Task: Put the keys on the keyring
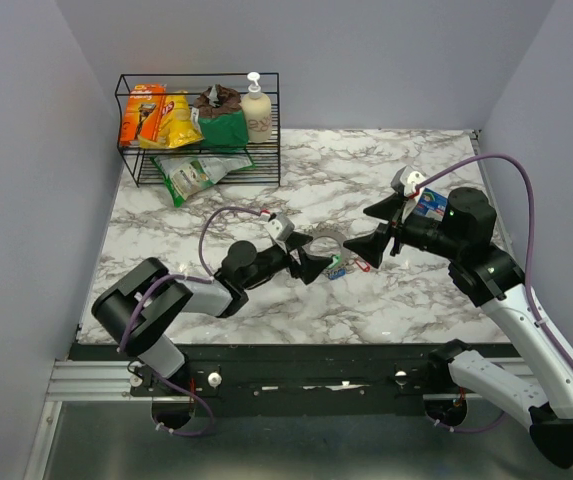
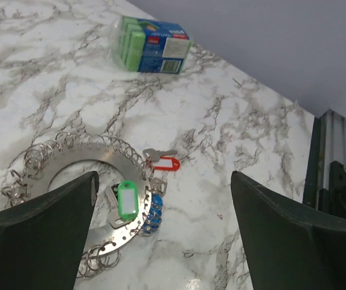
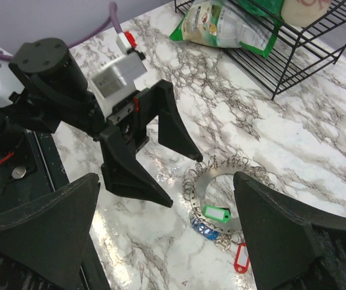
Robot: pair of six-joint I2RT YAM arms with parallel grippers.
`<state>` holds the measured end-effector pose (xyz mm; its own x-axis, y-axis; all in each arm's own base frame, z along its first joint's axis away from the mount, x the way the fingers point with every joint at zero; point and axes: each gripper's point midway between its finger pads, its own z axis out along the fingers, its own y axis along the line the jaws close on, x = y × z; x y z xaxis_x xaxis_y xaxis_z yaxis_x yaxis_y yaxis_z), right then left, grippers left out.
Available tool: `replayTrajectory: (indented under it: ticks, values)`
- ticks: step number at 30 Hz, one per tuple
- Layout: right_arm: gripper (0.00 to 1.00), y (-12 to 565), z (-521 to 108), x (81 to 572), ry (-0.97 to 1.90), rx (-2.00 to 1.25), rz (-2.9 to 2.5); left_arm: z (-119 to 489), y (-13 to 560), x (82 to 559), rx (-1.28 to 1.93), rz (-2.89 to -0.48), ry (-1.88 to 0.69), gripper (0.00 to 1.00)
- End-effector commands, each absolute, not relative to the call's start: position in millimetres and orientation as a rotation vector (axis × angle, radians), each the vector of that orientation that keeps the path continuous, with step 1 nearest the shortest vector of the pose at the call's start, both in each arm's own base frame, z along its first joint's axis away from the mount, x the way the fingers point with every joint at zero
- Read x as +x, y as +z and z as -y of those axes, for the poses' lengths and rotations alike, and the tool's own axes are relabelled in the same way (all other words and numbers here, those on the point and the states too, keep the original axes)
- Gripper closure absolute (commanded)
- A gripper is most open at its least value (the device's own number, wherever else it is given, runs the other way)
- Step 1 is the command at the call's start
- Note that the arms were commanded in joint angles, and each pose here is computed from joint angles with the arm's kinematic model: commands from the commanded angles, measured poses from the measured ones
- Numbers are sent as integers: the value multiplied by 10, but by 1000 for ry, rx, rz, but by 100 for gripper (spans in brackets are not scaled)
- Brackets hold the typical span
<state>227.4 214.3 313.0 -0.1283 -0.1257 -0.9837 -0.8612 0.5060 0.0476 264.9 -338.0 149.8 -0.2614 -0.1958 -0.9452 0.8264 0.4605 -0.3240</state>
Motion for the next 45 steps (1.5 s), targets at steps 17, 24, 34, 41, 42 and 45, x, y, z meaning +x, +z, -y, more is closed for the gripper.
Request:
replayTrajectory:
  ticks: [17,24,34,41,42,45]
  values:
    - [0,3229,-2183,2307,815,-861,-1559,2699,3430,3172,357,-1471,-585,1]
    - [0,3231,-2211,2335,826,-862,-1562,2207,4068,3247,212,-1431,-377,1]
    - [0,3232,-2247,2386,837,-862,-1571,1965,4175,3156,271,-1380,-243,1]
    - [0,3195,-2279,2449,844,-858,-1588,1717,3842,3305,103,-1469,-118,1]
    - [0,3183,-2278,2456,843,-855,-1593,1714,3810,3311,87,-1481,-122,1]
    - [0,3111,-2285,2498,841,-846,-1614,1777,3693,3337,81,-1515,-148,1]
